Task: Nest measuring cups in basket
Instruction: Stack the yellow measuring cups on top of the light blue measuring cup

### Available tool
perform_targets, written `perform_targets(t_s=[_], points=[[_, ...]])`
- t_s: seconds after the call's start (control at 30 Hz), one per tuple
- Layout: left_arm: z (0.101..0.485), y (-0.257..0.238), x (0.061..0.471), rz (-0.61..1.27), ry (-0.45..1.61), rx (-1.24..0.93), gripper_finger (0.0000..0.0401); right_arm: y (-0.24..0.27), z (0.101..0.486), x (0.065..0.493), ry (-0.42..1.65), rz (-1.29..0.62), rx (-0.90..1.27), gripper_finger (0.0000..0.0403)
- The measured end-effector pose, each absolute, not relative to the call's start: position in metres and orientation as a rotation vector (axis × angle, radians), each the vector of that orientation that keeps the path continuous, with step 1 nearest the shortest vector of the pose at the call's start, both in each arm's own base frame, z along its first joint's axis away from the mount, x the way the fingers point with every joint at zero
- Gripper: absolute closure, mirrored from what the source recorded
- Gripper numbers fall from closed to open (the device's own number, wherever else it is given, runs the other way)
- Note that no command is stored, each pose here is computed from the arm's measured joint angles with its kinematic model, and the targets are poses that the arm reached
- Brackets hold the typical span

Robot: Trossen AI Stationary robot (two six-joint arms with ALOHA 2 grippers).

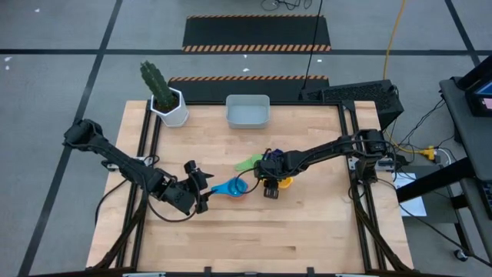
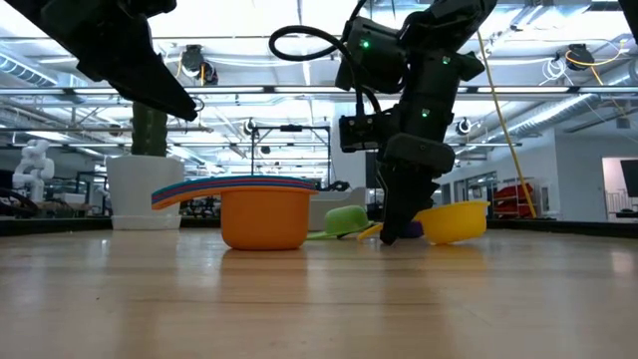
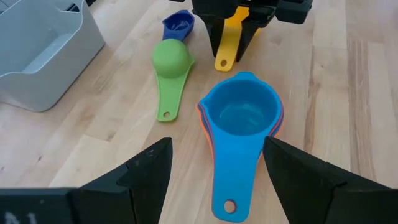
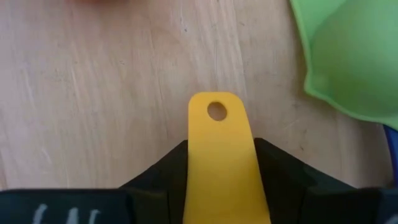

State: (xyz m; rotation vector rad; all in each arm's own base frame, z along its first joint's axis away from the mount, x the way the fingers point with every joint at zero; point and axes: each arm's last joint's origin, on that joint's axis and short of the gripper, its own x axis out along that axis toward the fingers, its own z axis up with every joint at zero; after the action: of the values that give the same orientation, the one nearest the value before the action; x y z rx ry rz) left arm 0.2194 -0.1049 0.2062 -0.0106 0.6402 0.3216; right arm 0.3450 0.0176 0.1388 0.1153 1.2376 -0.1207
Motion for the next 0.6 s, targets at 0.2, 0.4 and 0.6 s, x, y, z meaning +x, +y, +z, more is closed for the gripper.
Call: perform_targets(t_s=[0.2,0.4,0.6], points=[[0.206,-0.105,0.219,0.322,0.640,-0.011,0.0146,0.018,0.139,0.345,1.235,-0.121,0.117,0.0260],[0.207,-0.105,0.220,0.321,0.635,-0.016,0.0146,0.020,0.145,0.346,1.199,-0.110,0.119,0.0260],[0.208,-0.106,0.221,0.311,0.623,-0.020,0.0146,0.024,0.158,0.346,1.142,-0.098,0.139,0.0260]])
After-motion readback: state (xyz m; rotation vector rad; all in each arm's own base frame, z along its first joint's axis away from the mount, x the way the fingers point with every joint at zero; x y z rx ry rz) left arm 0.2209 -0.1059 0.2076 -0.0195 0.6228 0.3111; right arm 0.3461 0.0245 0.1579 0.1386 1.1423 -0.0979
